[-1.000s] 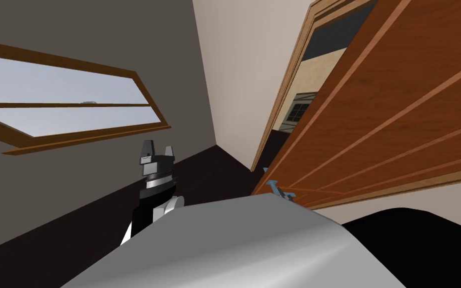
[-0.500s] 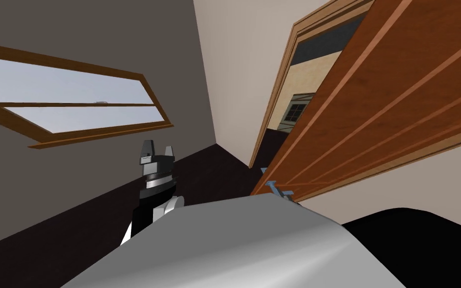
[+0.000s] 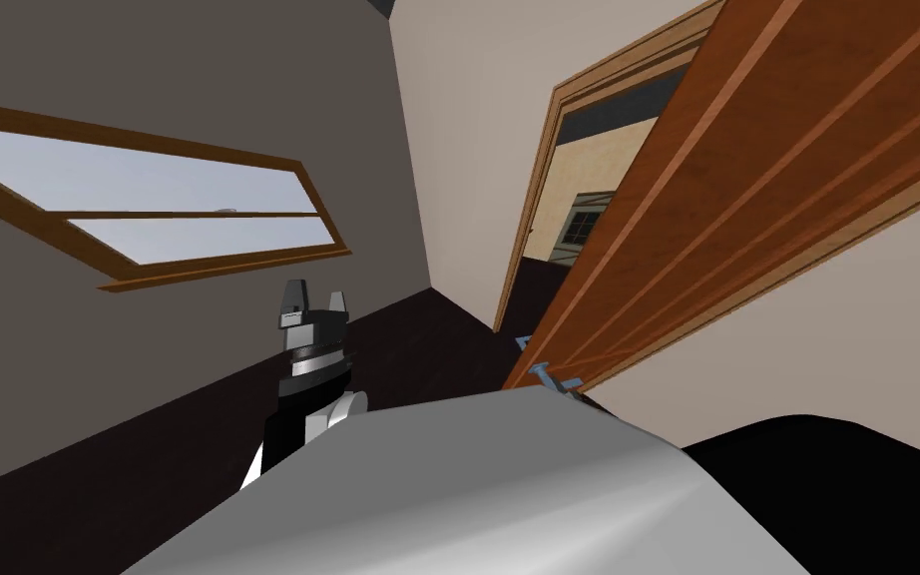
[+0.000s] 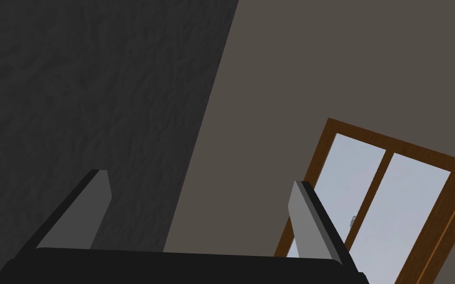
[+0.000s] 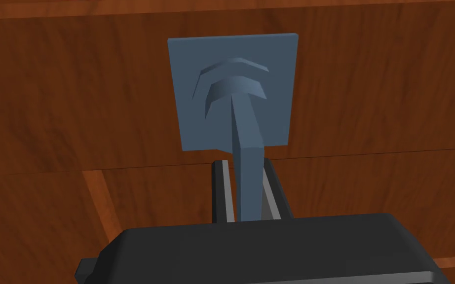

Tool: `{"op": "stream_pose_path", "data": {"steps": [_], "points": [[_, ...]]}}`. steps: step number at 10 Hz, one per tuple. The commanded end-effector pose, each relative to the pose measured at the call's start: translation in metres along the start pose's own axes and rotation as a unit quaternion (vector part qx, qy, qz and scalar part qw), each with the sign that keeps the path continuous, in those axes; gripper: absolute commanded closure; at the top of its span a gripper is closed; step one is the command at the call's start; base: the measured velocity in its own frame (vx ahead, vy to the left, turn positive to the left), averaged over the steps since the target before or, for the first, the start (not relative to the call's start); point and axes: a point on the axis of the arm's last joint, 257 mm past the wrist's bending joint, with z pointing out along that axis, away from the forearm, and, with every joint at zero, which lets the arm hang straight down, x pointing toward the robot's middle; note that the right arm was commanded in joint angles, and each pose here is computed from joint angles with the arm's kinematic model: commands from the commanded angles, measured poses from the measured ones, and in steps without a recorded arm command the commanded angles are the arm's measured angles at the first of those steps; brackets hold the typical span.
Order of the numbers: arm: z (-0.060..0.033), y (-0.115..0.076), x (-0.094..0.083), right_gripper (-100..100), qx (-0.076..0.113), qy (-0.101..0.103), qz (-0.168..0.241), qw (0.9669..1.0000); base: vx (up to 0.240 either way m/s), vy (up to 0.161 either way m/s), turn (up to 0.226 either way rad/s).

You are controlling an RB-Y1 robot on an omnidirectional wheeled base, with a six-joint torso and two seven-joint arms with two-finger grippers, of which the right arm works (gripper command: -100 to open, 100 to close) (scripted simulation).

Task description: Pull the door open

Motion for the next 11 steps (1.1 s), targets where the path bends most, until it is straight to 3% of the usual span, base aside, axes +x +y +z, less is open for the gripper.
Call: {"op": "stream_pose_path", "data": {"steps": [1,6,7,11], "points": [[0.0071,0.003,-0.001,100,-0.006,0.001,-0.002,1.0,-0.03,-0.06,0.257],[0.0322,0.003,0.0,100,-0.011,0.001,-0.009,0.9999,-0.047,-0.069,0.29],[0.0322,0.003,0.0,100,-0.011,0.001,-0.009,0.9999,-0.071,-0.044,0.138],[0.0558,0.003,0.002,100,-0.016,0.002,-0.014,0.9998,-0.129,-0.025,0.234]]}}
